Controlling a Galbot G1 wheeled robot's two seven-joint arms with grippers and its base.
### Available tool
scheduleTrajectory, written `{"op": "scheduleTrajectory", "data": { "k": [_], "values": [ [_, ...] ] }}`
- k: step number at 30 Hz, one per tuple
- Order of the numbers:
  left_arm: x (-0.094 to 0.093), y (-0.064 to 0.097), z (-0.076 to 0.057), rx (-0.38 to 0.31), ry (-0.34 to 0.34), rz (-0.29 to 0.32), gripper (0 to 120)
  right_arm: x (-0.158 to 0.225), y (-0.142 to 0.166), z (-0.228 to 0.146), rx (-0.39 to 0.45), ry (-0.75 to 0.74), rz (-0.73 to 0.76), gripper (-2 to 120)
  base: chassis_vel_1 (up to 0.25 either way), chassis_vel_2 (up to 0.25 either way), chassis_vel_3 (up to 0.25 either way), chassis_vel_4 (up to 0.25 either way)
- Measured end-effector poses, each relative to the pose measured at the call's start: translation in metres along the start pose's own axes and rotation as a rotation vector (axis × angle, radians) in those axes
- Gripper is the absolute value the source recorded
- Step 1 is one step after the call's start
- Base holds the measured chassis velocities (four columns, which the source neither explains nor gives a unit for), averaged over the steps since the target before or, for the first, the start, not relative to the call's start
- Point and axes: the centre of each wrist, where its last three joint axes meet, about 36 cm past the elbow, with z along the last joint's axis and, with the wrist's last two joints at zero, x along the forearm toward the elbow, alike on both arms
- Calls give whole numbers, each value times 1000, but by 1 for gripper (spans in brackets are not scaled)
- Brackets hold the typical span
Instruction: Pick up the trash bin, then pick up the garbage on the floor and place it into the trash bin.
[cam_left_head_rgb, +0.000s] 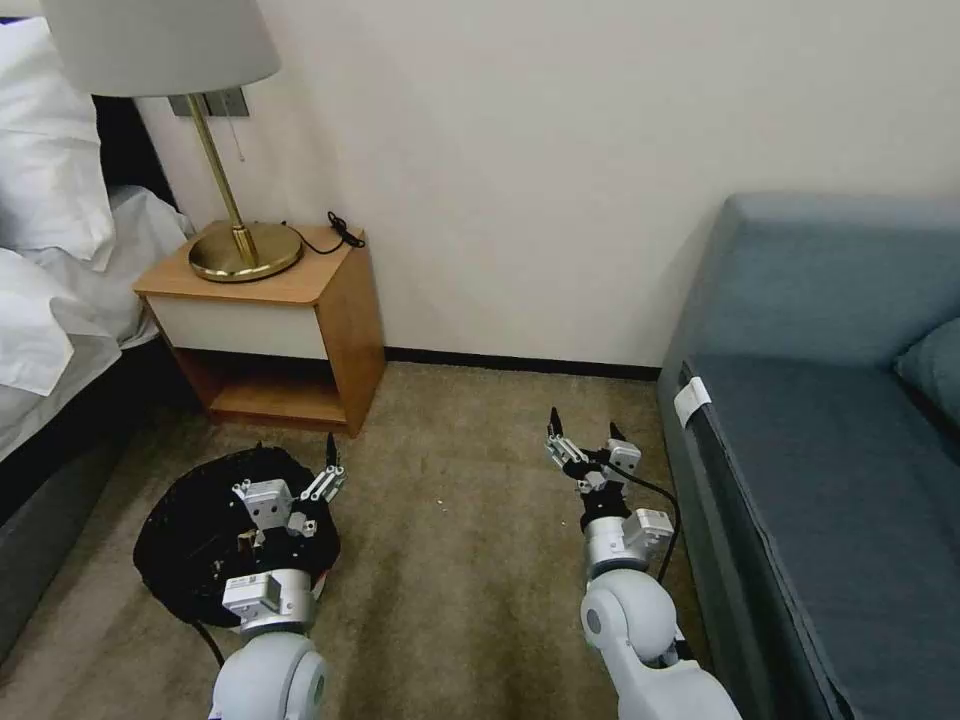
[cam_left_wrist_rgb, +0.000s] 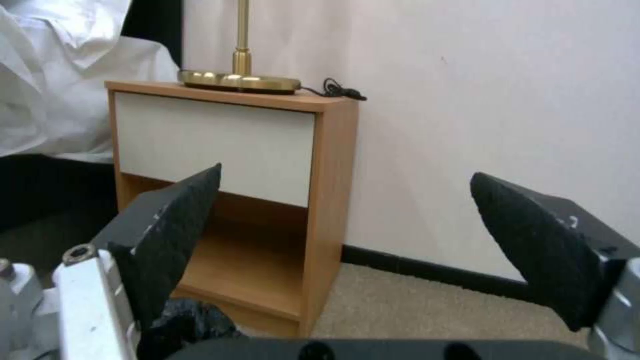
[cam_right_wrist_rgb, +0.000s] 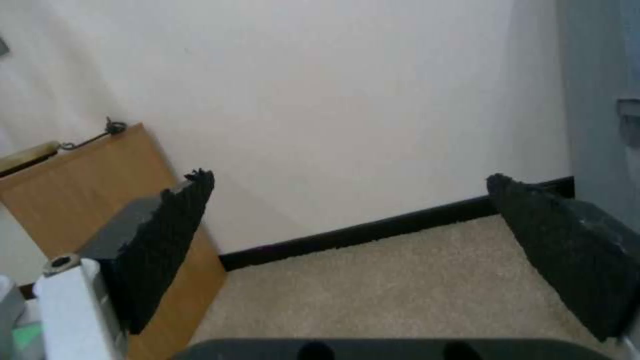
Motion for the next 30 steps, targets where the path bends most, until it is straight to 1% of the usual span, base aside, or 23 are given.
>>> {"op": "scheduleTrajectory", "data": {
  "k": [30],
  "values": [
    [0,0,0,0,0,0,100,0,0,0,0,0,-1,100,0,0,0,0]
  ]
}}
